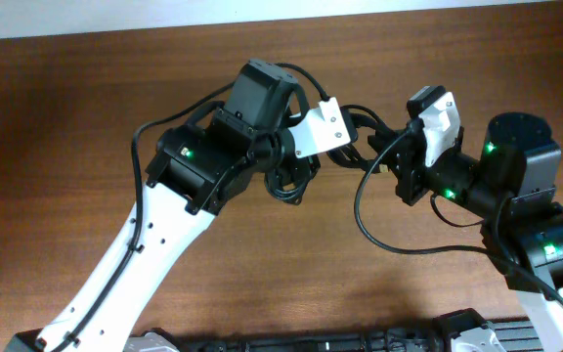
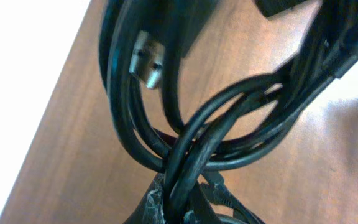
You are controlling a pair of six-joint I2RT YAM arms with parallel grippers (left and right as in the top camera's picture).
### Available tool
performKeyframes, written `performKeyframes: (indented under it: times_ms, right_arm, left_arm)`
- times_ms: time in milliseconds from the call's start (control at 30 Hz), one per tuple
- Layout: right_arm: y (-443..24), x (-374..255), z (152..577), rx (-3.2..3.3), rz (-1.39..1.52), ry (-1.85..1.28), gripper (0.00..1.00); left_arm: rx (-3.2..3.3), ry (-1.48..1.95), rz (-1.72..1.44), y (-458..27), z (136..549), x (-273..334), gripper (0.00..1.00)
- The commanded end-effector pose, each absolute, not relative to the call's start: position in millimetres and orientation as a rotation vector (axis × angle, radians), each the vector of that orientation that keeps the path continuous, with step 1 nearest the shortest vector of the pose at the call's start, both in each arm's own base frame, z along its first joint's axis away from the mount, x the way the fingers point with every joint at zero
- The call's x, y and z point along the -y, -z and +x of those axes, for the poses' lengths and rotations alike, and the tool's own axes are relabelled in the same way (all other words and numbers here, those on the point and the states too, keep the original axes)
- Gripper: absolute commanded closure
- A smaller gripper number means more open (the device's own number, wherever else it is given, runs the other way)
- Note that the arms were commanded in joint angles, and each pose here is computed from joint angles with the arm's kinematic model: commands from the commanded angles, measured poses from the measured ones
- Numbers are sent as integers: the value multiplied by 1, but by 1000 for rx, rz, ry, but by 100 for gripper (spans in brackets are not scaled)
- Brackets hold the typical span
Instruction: Untangle cables
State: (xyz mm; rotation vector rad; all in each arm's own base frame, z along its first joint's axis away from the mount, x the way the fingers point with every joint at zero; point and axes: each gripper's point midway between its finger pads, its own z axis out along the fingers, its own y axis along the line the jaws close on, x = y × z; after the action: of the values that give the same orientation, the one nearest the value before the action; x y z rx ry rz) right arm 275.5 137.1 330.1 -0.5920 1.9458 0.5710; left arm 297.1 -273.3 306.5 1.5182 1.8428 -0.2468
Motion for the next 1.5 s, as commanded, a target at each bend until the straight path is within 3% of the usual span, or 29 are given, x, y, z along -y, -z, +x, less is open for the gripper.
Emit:
performKeyframes:
  times_ms: [0, 200, 367, 633, 900, 933, 1000, 1033, 1100, 1200, 1467]
  right_arm:
    - [-321, -147, 258, -1917, -792, -574, 96]
    - [-318, -160, 239, -1836, -979, -630, 96]
    - [-318, -163, 234, -1811, -1019, -645, 96]
    - [-319, -167, 229, -1782, -1059, -666, 96]
    - [-319, -167, 230, -1779, -1058, -662, 94]
    - [-319, -166, 231, -1781, -1054, -653, 73]
    - [-319, -162, 237, -1803, -1017, -624, 47]
    - [-319, -157, 244, -1841, -956, -600, 24]
    - [-318, -151, 252, -1890, -870, -574, 7]
    - [-316, -139, 263, -1957, -744, -526, 1]
    - [-318, -127, 276, -2000, -588, -488, 1]
  left_arm:
    - [-1786, 132, 1411, -331, 320, 265, 100]
    - [-1747, 41, 1315, -348, 341, 263, 100]
    - [-1831, -61, 1029, -366, 367, 242, 100]
    - [-1860, 67, 814, -381, 374, 247, 100]
    - [-1853, 102, 832, -381, 371, 252, 100]
    - [-1854, 102, 832, -381, 371, 252, 100]
    - [-1859, 100, 834, -380, 371, 252, 100]
    - [-1865, 98, 838, -378, 370, 251, 100]
    - [-1890, 77, 842, -373, 369, 247, 100]
    - [-1929, 17, 831, -365, 369, 237, 100]
    - [-1965, 5, 850, -357, 365, 233, 100]
